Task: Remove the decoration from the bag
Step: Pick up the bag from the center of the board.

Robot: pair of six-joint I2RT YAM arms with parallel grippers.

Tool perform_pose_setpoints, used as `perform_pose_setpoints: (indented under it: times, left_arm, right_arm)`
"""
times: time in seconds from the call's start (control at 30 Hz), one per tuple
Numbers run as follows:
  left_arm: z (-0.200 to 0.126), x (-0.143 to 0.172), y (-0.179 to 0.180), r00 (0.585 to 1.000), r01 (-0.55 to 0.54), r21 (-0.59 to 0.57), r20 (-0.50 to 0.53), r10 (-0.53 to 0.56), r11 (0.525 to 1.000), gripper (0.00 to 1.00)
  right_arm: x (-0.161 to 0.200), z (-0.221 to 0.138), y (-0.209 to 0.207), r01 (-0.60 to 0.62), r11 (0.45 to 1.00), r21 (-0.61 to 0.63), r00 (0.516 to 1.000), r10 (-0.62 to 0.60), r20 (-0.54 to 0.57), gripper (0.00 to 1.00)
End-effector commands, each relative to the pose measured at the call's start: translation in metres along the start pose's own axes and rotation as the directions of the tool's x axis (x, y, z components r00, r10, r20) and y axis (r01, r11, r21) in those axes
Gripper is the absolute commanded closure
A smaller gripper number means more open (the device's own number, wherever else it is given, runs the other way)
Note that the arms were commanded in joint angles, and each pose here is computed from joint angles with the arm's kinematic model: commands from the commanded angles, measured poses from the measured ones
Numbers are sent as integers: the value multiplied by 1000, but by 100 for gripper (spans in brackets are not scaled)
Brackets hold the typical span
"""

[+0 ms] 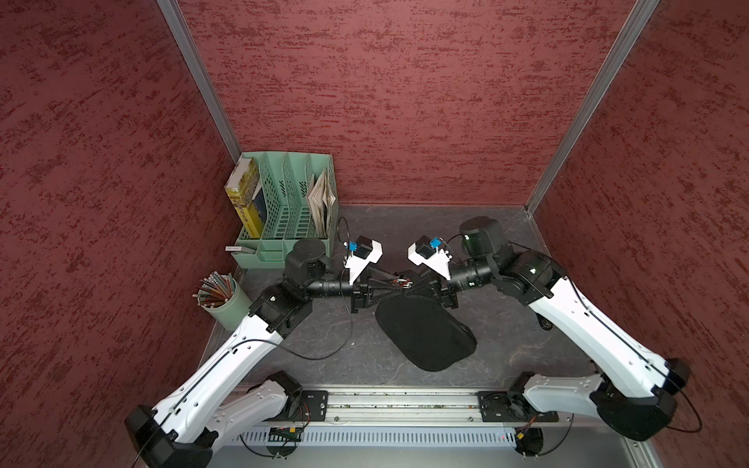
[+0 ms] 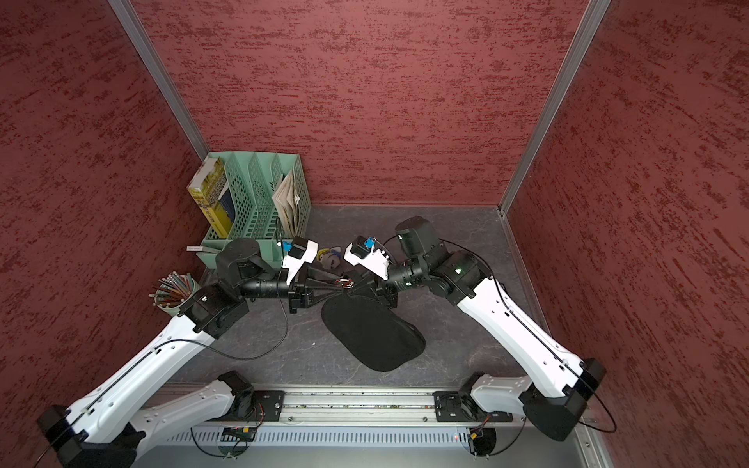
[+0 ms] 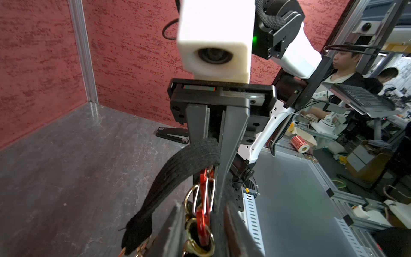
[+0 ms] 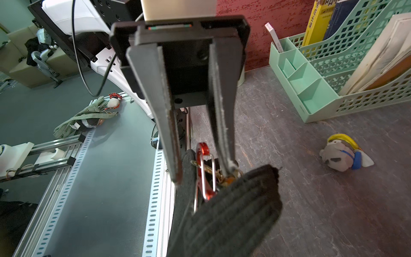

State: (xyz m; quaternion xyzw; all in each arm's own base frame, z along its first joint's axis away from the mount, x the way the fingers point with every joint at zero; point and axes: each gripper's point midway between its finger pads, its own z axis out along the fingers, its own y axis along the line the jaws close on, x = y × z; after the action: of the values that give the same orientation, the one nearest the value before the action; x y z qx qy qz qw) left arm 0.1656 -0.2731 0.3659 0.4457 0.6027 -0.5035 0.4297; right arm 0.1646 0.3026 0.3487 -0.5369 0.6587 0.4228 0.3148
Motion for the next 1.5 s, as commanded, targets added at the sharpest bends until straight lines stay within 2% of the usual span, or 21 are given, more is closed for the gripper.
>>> perform_pose_setpoints:
  times: [0.0,0.03,0.07,0.13,0.3,0.37,0.43,0.63,0.77,0.93,1.13,1.27,1.47]
  left_arm:
    - [-4,-14,-9,999,-33,17,24,33,999,87]
    - [-4,-14,-10,999,-32,18,24,32,999,94]
    - [-4,-15,-9,999,-28,14,24,28,999,100]
    - [-5,-15,-9,999,-24,10,23,24,1000,100]
    - [-7,-16,-11,1000,-7,-4,18,7,1000,100]
    - [-8,-15,-8,1000,13,-29,7,-13,999,100]
    - [-10,-15,-6,999,30,-53,-12,-31,998,100]
    - [-17,-13,5,993,90,-156,-66,-101,984,100]
    - [-16,-12,6,984,132,-167,-96,-150,977,100]
    - [-15,-15,10,977,161,-186,-108,-183,969,100]
    - [-16,-18,10,973,176,-196,-113,-200,965,100]
    - [-17,-22,8,975,178,-190,-102,-200,965,100]
    - [-17,-30,7,975,187,-190,-81,-206,964,100]
  right_arm:
    - [-1,-7,6,29,1000,1,999,-29,21,100]
    - [-1,-8,5,29,999,14,999,-29,20,100]
    - [1,-8,2,25,999,31,1000,-26,18,94]
    - [1,-11,-1,19,998,64,1000,-20,23,81]
    - [2,-17,0,17,995,97,998,-23,55,72]
    - [4,-20,-1,15,992,123,998,-23,65,63]
    - [9,-23,-12,-4,981,192,998,-9,69,54]
    - [25,-38,-41,-87,927,365,995,66,69,41]
    - [31,-45,-51,-100,900,423,994,76,74,37]
    - [4,-36,-28,-20,959,283,984,-32,177,34]
    - [-27,-34,-13,104,974,201,935,-164,315,32]
    - [-28,-25,-9,125,983,136,934,-163,320,33]
    - [-26,-15,-3,116,993,29,939,-119,322,41]
